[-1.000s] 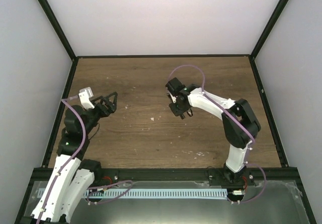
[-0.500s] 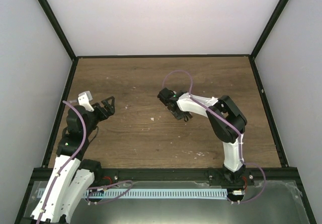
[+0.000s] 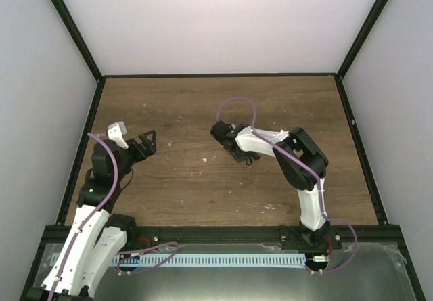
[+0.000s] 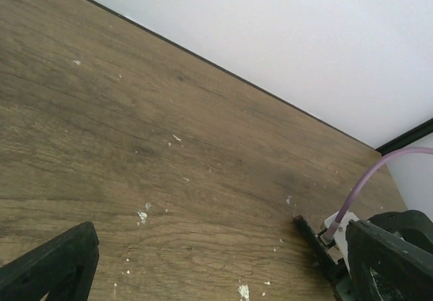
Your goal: Load the batteries into the remote control
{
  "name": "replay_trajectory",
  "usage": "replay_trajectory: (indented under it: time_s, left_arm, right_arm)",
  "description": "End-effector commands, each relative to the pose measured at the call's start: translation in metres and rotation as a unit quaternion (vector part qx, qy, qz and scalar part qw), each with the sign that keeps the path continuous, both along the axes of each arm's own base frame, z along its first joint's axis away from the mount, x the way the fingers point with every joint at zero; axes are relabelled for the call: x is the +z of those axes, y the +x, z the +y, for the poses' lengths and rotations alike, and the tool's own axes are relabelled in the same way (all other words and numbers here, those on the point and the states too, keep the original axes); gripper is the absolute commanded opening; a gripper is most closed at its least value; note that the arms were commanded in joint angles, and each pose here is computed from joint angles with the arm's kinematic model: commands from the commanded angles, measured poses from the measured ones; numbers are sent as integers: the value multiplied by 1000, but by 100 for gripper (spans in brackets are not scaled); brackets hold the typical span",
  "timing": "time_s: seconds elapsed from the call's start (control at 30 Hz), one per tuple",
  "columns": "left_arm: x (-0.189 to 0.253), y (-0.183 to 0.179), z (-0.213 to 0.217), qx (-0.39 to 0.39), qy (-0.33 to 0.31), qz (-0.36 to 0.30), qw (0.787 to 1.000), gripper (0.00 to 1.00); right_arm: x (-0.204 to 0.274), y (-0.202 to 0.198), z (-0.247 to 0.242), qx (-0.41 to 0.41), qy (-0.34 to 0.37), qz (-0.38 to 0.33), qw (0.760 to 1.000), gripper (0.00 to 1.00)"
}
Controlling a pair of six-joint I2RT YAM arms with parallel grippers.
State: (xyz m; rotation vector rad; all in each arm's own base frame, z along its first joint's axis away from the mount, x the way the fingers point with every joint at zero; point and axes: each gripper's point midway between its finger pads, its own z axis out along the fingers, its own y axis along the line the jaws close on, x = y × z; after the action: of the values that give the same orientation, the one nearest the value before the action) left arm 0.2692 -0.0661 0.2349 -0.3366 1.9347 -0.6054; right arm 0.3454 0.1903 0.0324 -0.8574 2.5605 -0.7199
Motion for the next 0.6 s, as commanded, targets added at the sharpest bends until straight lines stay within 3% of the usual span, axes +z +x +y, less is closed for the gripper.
replay_trajectory:
  time_s: [0.0, 0.2, 0.37, 0.43, 0.57]
  left_arm:
    - [8, 0, -1, -6, 7, -12, 1000, 99]
    - [15, 0, 1, -3, 9, -19, 1000, 100]
    - [35, 3, 1, -6, 20, -39, 999, 100]
    - [42, 6, 0, -9, 25, -39, 999, 100]
    - [52, 17, -2, -13, 39, -31, 999, 100]
  right_arm:
    - [-6, -2, 10, 10, 16, 8, 1000, 31]
    - [1, -7, 24, 21, 57, 17, 998, 51]
    - [35, -12, 53, 50, 170, 10, 984, 80]
    - [50, -12, 62, 58, 221, 2, 974, 98]
    - [69, 0, 58, 34, 321, 3, 946, 100]
